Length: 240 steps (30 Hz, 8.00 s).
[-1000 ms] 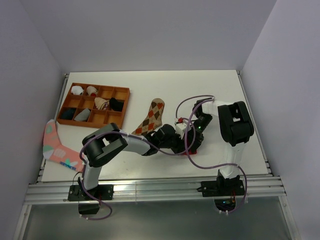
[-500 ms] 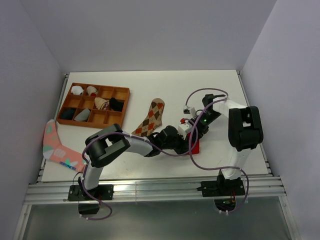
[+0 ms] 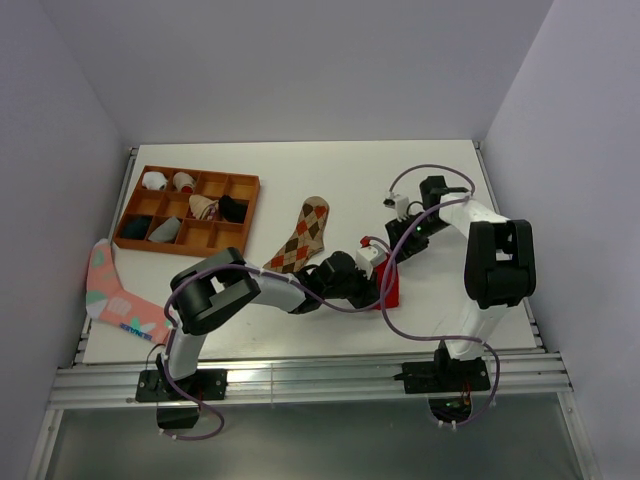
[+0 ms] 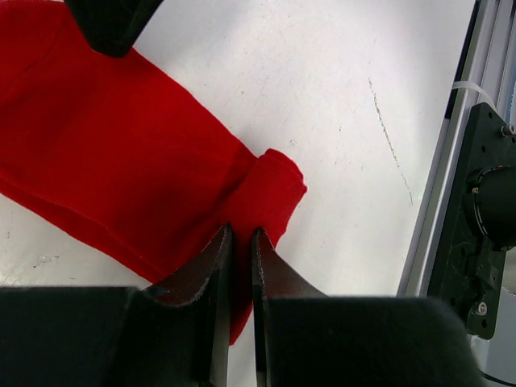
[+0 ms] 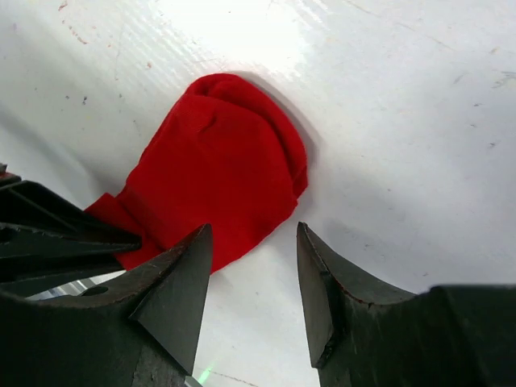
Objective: Roll the socks
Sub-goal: Roll the sock at the center of the board.
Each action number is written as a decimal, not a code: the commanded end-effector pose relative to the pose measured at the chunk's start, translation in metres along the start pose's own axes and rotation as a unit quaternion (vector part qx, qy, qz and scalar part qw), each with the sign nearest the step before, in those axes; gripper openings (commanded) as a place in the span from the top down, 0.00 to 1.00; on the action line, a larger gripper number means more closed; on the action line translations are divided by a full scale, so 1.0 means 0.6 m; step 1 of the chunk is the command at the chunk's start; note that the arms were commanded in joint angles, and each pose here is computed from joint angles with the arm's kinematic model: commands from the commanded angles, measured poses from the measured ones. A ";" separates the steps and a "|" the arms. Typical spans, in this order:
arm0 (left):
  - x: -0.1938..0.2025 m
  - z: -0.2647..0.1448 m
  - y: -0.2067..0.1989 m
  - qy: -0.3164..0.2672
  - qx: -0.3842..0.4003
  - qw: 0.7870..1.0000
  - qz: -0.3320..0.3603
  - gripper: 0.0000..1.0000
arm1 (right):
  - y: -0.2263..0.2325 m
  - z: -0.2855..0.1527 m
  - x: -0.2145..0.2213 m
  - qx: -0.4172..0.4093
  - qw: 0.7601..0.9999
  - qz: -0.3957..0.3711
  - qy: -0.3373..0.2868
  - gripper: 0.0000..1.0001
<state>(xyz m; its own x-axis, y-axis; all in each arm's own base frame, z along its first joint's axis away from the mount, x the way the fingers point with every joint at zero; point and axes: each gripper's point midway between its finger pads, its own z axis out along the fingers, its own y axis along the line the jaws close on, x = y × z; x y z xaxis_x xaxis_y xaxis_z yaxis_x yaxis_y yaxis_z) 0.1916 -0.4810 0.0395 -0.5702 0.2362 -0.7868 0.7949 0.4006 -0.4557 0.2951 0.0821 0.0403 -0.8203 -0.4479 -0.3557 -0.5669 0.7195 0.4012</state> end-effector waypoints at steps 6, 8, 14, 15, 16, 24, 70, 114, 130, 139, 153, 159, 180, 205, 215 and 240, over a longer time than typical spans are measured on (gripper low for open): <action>0.072 0.004 0.023 0.061 -0.024 0.998 -0.014 1.00 | -0.014 0.005 -0.007 0.007 1.000 0.018 -0.004 0.45; 0.073 0.005 0.024 0.061 -0.025 0.998 -0.015 1.00 | -0.018 0.012 -0.007 0.005 1.000 0.021 0.002 0.45; 0.069 0.006 0.021 0.056 -0.023 0.998 -0.016 1.00 | -0.016 0.023 0.001 -0.001 1.000 0.024 0.015 0.45; 0.069 0.007 0.020 0.056 -0.023 0.998 -0.017 1.00 | -0.017 0.023 0.000 0.003 1.000 0.026 0.015 0.45; 0.069 0.007 0.020 0.057 -0.022 0.998 -0.016 1.00 | -0.017 0.025 -0.001 0.005 1.000 0.026 0.017 0.45; 0.068 0.007 0.021 0.059 -0.024 0.998 -0.015 0.99 | -0.009 0.048 0.002 -0.001 0.999 0.019 0.040 0.53; 0.200 0.027 0.022 0.242 0.014 0.939 -0.245 1.00 | -0.004 0.053 -0.098 0.030 0.999 -0.007 0.022 0.66; 0.211 -0.025 0.157 0.373 -0.132 0.845 -0.360 1.00 | -0.006 -0.085 0.057 0.070 0.973 -0.204 -0.085 0.48; 0.213 -0.027 0.159 0.389 -0.133 0.837 -0.360 1.00 | 0.113 -0.026 0.112 -0.007 0.928 -0.369 -0.047 0.40; 0.212 -0.026 0.158 0.393 -0.131 0.836 -0.360 1.00 | 0.135 -0.009 0.110 -0.003 0.912 -0.410 -0.034 0.36; 0.209 -0.023 0.157 0.392 -0.129 0.836 -0.361 1.00 | 0.125 0.030 0.123 0.013 0.903 -0.429 0.006 0.36; 0.206 -0.021 0.155 0.389 -0.123 0.836 -0.366 1.00 | 0.119 0.038 0.128 0.016 0.907 -0.420 0.015 0.46; 0.157 -0.020 0.167 0.279 -0.125 0.837 -0.454 0.87 | 0.094 0.034 0.154 -0.018 0.925 -0.374 0.056 0.79; 0.092 -0.034 0.163 0.134 -0.157 0.857 -0.472 0.82 | 0.024 0.031 0.139 -0.044 0.967 -0.231 0.100 0.83; 0.068 -0.026 0.143 0.078 -0.172 0.869 -0.458 0.82 | -0.015 0.041 0.136 0.007 0.976 -0.182 0.119 0.85; 0.035 -0.044 0.152 -0.020 -0.178 0.897 -0.405 0.69 | -0.030 0.033 0.116 0.040 0.971 -0.204 0.114 0.92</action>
<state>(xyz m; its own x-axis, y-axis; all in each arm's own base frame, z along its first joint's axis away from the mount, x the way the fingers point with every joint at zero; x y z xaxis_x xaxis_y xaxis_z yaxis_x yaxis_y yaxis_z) 0.2397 -0.4504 0.0276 -0.9388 -0.2918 -0.1831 -0.0005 0.5327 -0.8463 0.2209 0.0944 0.0183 -0.6139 -0.7022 -0.3605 -0.7769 0.4567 0.4334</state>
